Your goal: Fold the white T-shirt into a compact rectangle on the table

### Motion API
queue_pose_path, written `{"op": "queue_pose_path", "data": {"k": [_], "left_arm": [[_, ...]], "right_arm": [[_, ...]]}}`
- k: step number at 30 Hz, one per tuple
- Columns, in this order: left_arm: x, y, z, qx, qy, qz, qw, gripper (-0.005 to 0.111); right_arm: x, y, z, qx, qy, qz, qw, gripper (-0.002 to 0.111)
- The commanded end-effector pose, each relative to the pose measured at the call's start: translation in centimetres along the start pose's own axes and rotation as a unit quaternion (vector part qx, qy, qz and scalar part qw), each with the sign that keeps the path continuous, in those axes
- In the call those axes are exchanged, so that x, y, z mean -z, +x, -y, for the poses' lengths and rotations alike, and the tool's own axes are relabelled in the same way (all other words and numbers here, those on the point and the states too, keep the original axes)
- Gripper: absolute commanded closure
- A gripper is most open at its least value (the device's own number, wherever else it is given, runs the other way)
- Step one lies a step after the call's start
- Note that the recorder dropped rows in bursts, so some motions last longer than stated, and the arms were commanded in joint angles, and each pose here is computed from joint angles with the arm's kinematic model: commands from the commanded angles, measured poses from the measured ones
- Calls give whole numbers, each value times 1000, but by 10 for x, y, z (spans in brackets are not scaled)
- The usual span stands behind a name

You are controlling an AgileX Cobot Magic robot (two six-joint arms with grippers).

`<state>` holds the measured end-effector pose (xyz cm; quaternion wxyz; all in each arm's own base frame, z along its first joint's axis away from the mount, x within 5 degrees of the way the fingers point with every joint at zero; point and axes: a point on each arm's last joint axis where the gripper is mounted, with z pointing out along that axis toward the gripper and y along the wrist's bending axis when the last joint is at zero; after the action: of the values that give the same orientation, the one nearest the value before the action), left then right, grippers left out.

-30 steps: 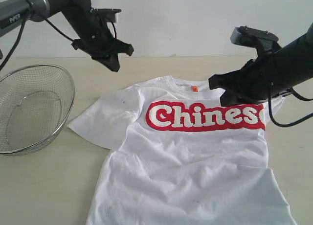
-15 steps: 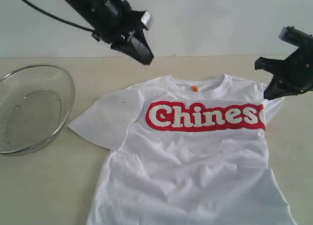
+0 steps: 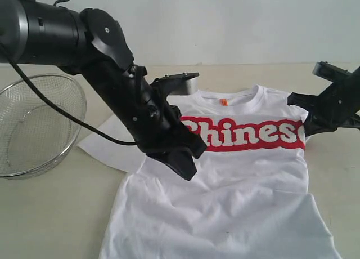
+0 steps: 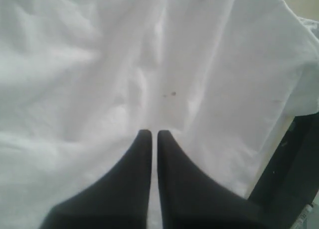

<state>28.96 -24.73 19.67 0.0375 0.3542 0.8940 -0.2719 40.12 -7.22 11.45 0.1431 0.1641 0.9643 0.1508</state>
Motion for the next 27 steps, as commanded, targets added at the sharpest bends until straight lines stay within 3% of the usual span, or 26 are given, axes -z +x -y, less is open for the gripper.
{"op": "queue_pose_path", "data": {"k": [1, 16, 27], "left_arm": [[3, -4, 5, -9, -8, 30, 999, 102], [4, -3, -2, -26, -43, 19, 999, 102], [6, 0, -16, -40, -121, 3, 992, 102]], "right_arm": [[-11, 3, 6, 8, 9, -15, 1000, 108], [-8, 7, 25, 25, 116, -42, 992, 108], [0, 1, 32, 32, 165, -44, 985, 108]]}}
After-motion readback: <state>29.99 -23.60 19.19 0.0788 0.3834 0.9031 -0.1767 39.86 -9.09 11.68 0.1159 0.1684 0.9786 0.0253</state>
